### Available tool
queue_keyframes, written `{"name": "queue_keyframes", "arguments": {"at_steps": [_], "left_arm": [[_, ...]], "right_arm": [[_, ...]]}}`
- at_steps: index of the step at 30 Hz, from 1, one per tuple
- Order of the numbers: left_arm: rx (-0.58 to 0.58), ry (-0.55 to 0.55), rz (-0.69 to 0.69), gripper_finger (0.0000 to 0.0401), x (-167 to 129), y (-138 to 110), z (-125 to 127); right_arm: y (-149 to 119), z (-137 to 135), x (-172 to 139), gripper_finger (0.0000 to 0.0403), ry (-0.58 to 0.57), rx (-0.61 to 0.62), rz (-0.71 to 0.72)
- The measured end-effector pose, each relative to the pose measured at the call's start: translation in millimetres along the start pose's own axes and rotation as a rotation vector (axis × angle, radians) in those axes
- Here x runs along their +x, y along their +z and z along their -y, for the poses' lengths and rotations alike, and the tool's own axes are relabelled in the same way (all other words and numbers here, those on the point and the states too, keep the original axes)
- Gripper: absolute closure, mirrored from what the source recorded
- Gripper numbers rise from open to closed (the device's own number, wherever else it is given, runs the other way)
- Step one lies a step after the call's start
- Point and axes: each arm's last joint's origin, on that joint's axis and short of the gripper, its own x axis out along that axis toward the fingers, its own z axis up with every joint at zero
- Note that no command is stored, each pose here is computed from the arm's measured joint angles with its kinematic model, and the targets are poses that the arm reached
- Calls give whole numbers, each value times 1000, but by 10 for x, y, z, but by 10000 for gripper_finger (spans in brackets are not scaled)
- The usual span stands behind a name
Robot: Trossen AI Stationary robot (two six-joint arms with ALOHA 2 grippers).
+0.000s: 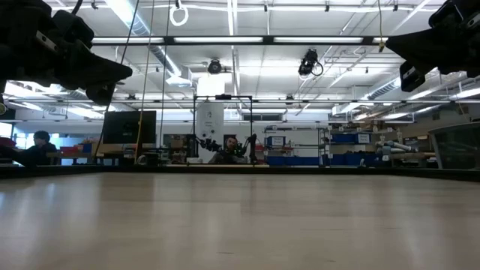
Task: Nest bowls inside each other
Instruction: Return to Home Position
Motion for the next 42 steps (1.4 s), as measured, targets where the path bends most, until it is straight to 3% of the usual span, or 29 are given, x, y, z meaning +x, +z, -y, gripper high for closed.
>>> {"name": "queue_keyframes", "arguments": {"at_steps": [10,16,29,42], "left_arm": [[86,54,-14,401,1,-17,-18],[24,59,-57,401,-1,-61,-24],[26,58,-57,401,-2,-61,-23],[-3,32,184,401,-170,154,-15]], "right_arm": [[0,1,0,392,-4,-56,0],[0,1,0,382,-4,-50,0],[0,1,0,375,-3,-52,0],[-51,13,-26,375,-10,-59,-50]]}}
